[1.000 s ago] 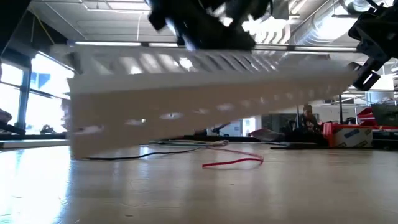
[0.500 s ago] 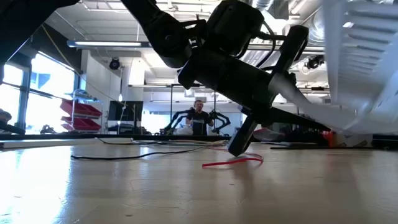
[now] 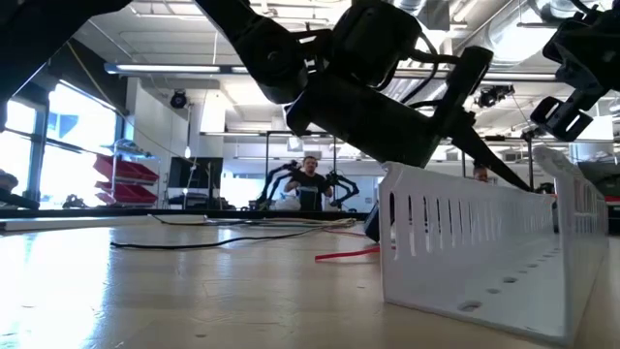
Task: Ziptie cables
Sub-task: Move the white cable duct to the middle right of the table, then wrap the colored cables with the black zip tie
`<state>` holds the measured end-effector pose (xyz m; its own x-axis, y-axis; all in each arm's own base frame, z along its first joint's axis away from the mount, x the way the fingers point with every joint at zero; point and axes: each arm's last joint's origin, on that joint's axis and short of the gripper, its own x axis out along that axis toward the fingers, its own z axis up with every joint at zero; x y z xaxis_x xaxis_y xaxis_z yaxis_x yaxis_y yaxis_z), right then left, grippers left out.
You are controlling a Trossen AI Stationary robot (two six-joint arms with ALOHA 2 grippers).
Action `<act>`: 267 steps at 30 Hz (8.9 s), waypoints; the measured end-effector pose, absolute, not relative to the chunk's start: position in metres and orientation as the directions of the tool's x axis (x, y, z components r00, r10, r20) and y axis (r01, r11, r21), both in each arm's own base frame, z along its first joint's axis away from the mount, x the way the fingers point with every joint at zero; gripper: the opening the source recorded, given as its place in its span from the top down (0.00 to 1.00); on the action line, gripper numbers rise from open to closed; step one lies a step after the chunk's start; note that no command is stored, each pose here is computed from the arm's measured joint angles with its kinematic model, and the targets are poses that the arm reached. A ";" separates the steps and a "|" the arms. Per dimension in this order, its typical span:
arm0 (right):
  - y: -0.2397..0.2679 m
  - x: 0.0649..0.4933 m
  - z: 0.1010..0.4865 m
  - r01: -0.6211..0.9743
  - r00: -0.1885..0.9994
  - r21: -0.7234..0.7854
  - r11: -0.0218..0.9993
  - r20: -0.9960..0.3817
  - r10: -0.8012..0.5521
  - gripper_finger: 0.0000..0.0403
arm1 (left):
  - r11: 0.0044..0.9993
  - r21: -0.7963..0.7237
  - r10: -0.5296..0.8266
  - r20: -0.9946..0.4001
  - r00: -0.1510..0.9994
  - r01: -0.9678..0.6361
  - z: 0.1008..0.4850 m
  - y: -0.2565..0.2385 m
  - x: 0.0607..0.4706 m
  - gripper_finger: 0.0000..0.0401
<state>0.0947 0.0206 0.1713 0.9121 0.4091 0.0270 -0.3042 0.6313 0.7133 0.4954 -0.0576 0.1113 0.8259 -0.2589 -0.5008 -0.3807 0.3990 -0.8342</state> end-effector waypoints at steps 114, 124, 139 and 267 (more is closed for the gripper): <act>0.021 0.095 0.171 -0.304 0.912 0.713 0.632 0.027 0.408 1.00 | 0.837 -0.345 -0.533 -0.348 0.771 0.424 0.116 -0.081 0.501 0.94; 0.021 0.095 0.171 -0.304 0.912 0.713 0.632 0.027 0.408 1.00 | 0.995 0.097 0.043 -0.721 0.691 0.039 0.165 -0.057 0.464 0.97; 0.021 0.095 0.171 -0.303 0.912 0.713 0.632 0.026 0.408 1.00 | 0.850 0.038 0.362 -0.767 0.529 -0.526 0.169 0.156 0.431 0.53; 0.021 0.095 0.171 -0.300 0.913 0.715 0.632 0.022 0.408 1.00 | 0.992 -0.076 0.028 -0.632 0.775 -0.097 0.144 -0.087 0.455 0.93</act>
<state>0.0951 0.0206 0.1710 0.9125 0.4084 0.0216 -0.2998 0.6320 0.7146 0.4552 -0.0869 0.1439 0.7748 0.0276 -0.6316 -0.0974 0.9923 -0.0761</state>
